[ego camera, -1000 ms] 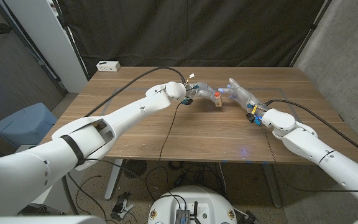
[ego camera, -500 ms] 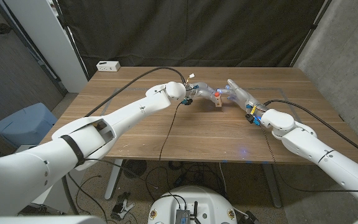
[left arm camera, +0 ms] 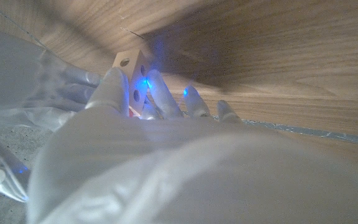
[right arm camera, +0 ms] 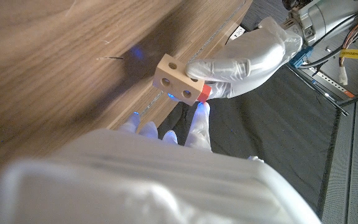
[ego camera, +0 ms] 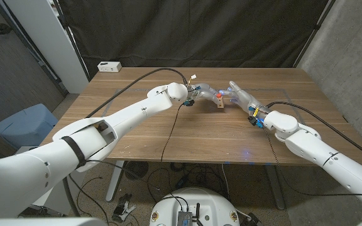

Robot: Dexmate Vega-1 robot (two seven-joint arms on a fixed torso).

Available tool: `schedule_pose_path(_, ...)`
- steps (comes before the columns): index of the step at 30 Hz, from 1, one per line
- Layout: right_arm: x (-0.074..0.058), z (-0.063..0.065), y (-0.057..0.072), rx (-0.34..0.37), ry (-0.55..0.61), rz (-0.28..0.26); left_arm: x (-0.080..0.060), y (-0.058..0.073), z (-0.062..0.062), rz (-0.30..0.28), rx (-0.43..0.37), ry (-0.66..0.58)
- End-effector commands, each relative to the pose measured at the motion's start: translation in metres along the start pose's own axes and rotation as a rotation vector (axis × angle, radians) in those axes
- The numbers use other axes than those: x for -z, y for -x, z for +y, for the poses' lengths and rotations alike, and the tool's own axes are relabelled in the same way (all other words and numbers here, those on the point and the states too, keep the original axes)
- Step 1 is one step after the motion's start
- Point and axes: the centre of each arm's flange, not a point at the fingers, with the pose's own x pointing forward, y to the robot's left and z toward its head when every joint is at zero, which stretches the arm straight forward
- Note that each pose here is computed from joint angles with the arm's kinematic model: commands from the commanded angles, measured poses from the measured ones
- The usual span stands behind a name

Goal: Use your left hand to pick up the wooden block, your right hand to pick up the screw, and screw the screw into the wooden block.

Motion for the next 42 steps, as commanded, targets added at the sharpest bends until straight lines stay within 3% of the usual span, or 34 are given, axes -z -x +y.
schedule_pose_path(1,-0.001,0.003,0.006,0.011,-0.004,0.007,0.001,0.0,0.001,0.0,-0.003,0.005)
schedule_pose_path(42,-0.005,0.014,0.022,0.012,-0.006,0.0,0.0,-0.003,0.001,-0.008,0.006,0.001)
